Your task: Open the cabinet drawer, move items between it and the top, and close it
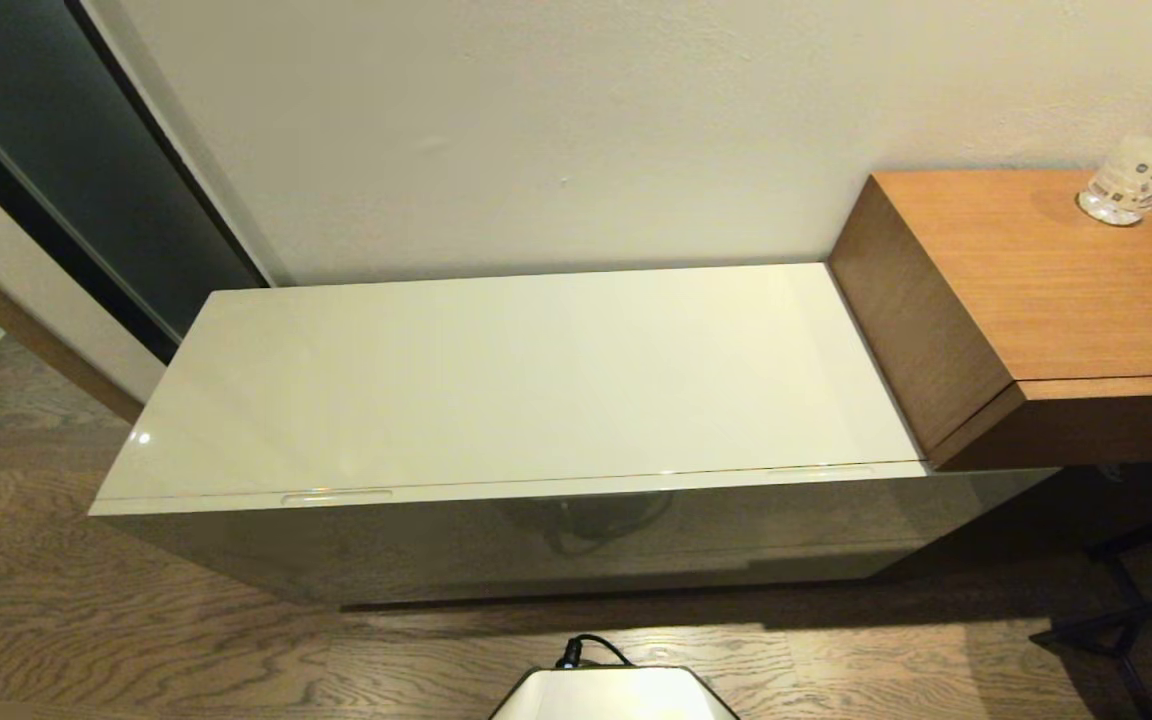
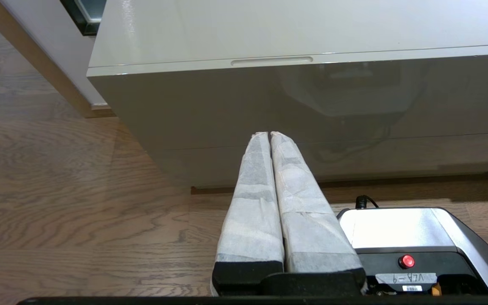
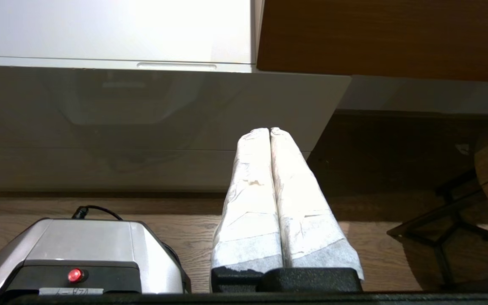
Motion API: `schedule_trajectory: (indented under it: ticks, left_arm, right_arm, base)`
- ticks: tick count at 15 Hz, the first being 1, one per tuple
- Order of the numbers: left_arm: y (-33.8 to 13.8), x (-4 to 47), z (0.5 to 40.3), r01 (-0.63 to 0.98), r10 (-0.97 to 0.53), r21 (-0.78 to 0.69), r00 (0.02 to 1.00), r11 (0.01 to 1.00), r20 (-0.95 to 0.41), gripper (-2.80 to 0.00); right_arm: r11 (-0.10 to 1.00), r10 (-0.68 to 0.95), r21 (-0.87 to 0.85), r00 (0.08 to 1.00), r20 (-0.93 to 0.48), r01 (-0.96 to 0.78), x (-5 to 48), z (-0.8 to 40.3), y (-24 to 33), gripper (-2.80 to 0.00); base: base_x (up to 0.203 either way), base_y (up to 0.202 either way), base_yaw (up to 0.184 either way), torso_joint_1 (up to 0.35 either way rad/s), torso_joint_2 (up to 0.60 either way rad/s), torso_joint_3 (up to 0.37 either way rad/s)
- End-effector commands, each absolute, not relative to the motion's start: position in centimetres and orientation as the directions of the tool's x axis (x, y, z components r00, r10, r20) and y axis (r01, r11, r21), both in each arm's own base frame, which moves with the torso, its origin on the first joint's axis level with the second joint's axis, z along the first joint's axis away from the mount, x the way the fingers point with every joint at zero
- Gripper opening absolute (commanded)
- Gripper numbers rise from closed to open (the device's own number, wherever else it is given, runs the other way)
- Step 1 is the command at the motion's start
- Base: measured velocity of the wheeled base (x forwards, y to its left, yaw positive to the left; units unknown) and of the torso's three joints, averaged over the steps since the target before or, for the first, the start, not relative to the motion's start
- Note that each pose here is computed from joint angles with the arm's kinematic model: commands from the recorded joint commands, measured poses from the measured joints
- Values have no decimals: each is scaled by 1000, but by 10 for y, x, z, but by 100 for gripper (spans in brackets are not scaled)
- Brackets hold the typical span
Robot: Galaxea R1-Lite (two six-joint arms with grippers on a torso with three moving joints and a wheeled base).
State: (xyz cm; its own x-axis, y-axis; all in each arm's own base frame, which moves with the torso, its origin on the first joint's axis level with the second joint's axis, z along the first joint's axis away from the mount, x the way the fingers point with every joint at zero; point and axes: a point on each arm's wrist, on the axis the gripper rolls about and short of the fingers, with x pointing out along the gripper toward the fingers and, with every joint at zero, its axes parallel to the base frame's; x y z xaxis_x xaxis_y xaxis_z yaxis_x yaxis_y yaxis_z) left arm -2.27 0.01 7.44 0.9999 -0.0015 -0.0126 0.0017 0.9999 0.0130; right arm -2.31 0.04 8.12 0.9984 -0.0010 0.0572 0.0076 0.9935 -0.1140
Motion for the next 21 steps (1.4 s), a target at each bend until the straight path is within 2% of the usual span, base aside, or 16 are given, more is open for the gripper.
schedule_trajectory:
  ticks: [1, 21]
  left_arm:
    - [0, -23, 74, 2, -2, 14, 1000, 1000, -14, -280]
    - [0, -23, 74, 0, 0, 14, 1000, 1000, -14, -280]
  right_arm:
    - [994, -2, -114, 998, 55, 8, -23, 81, 0, -280]
    - [994, 3, -112, 998, 55, 3, -23, 81, 0, -280]
  base:
    - [0, 0, 0, 0, 0, 0]
    - [0, 0, 0, 0, 0, 0]
